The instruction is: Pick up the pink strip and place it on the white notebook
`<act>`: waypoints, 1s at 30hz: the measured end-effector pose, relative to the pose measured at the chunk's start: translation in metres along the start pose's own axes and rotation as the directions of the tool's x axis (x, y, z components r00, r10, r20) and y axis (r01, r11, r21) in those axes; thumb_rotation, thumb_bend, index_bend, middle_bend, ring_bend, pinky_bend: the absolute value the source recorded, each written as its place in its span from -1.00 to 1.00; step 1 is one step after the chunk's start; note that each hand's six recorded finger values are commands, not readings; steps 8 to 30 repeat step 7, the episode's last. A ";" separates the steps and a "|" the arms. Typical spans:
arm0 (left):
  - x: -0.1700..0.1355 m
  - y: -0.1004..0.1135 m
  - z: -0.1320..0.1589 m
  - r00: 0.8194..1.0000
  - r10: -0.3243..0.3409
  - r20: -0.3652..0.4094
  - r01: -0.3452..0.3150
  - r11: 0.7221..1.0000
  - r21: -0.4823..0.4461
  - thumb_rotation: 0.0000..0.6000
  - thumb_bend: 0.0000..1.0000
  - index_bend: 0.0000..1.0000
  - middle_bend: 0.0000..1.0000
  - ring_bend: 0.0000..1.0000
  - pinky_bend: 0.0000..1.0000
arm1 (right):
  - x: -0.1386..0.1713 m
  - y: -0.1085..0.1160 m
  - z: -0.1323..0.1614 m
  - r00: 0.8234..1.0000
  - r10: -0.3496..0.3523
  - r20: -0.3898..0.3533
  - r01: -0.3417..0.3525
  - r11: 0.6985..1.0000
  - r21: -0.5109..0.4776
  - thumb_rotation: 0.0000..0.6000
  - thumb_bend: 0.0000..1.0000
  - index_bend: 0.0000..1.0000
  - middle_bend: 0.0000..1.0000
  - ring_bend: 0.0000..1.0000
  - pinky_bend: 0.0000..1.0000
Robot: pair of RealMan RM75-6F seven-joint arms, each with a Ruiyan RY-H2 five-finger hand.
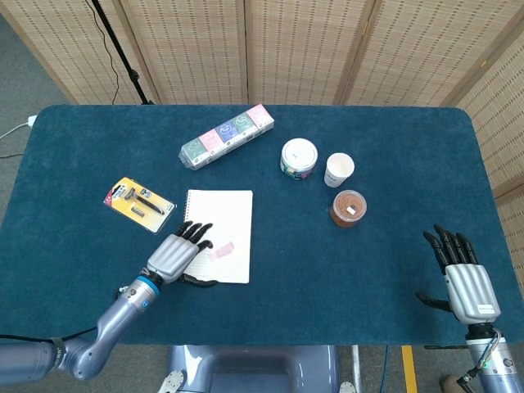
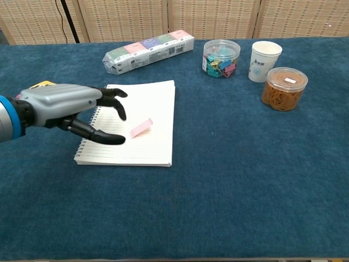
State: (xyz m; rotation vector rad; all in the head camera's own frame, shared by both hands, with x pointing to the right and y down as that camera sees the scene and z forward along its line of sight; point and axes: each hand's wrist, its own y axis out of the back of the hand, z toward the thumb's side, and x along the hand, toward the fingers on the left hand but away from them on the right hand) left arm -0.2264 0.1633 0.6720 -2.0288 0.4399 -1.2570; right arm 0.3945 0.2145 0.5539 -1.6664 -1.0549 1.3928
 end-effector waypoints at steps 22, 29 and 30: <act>-0.058 0.031 -0.059 0.979 0.160 -0.129 -0.163 0.987 -0.011 0.17 -1.00 -1.00 -1.00 -1.00 -1.00 | 0.000 0.008 0.009 0.996 -0.083 -0.035 0.084 0.996 0.010 1.00 -1.00 -1.00 -1.00 -1.00 -1.00; -0.058 0.031 -0.059 0.979 0.160 -0.129 -0.163 0.987 -0.011 0.17 -1.00 -1.00 -1.00 -1.00 -1.00 | 0.000 0.008 0.009 0.996 -0.083 -0.035 0.084 0.996 0.010 1.00 -1.00 -1.00 -1.00 -1.00 -1.00; -0.058 0.031 -0.059 0.979 0.160 -0.129 -0.163 0.987 -0.011 0.17 -1.00 -1.00 -1.00 -1.00 -1.00 | 0.000 0.008 0.009 0.996 -0.083 -0.035 0.084 0.996 0.010 1.00 -1.00 -1.00 -1.00 -1.00 -1.00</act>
